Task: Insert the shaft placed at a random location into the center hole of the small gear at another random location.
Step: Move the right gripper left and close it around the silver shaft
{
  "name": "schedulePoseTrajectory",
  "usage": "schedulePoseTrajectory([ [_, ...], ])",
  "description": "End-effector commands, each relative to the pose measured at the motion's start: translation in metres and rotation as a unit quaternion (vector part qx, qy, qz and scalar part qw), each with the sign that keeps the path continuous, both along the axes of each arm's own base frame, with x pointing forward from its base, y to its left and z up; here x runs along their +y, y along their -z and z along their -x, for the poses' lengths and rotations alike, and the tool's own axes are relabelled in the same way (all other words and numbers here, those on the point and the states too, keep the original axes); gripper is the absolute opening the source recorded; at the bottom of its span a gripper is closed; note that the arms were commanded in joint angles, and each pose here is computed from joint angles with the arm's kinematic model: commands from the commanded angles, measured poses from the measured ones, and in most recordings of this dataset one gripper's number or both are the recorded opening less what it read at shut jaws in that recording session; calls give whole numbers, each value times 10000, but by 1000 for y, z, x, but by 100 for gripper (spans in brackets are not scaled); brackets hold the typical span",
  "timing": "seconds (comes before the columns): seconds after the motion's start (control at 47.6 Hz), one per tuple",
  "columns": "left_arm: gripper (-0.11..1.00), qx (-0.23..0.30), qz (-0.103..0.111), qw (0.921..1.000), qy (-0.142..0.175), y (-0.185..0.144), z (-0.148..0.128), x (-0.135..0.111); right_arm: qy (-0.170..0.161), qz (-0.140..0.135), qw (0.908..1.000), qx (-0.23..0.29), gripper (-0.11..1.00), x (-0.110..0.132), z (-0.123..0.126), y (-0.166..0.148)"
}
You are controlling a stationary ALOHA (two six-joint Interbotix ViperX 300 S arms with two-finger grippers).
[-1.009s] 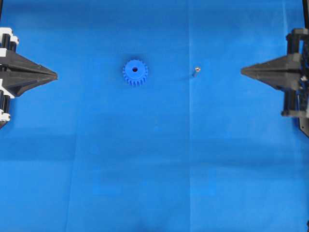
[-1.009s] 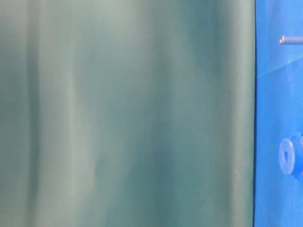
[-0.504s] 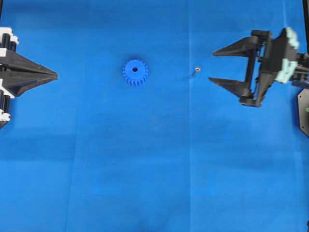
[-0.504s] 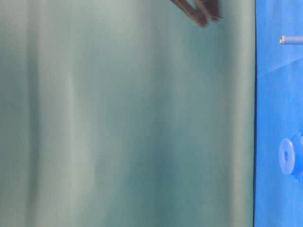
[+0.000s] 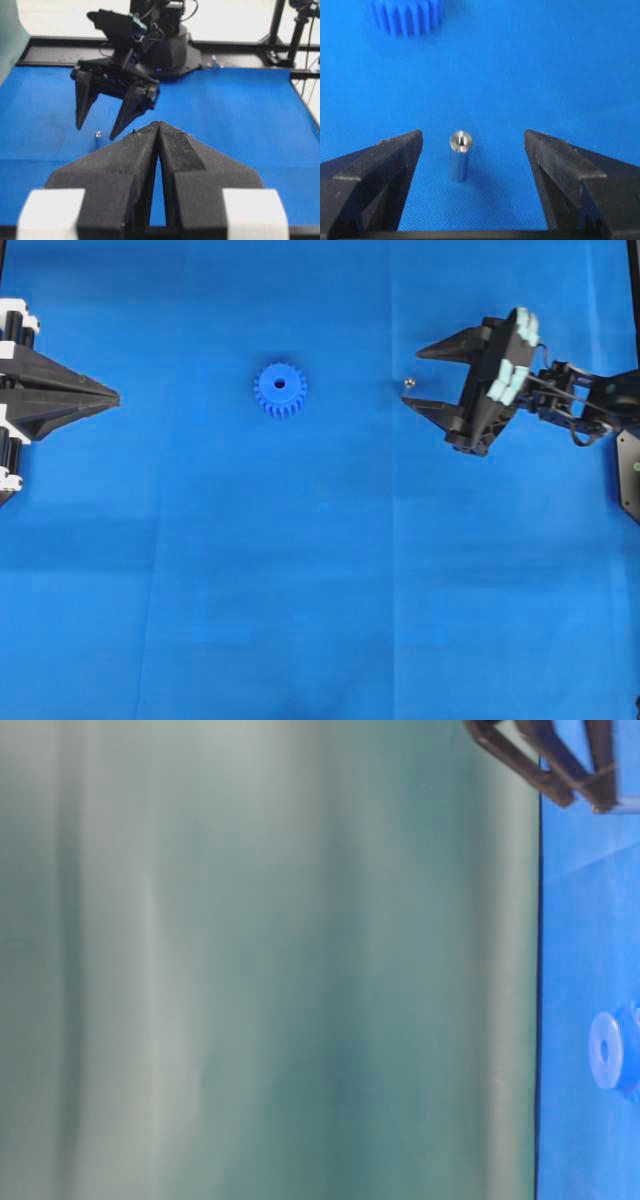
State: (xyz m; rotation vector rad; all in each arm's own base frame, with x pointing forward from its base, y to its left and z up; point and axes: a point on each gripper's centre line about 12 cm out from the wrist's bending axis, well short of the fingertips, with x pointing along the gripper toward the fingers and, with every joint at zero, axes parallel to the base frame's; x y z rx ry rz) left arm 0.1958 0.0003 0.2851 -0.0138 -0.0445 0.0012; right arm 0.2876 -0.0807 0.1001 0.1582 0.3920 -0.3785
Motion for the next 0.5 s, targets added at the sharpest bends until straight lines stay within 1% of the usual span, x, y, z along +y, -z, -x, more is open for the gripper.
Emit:
schedulePoseTrajectory([
  [0.0, 0, -31, -8, 10000, 2, -3, -1, 0, 27, 29, 9999, -102, 71, -3, -8, -2],
  [0.294, 0, 0, -15, 10000, 3, -1, -1, 0, 24, -3, 10000, -33, 70, -3, -10, 3],
  [0.42, 0, 8, -15, 10000, 3, -1, -1, 0, -13, -2, 10000, -25, 66, -1, -10, 3],
  [0.483, 0, 8, -15, 10000, 3, -1, -1, 0, -12, 2, 10000, -39, 59, 0, -10, 3],
])
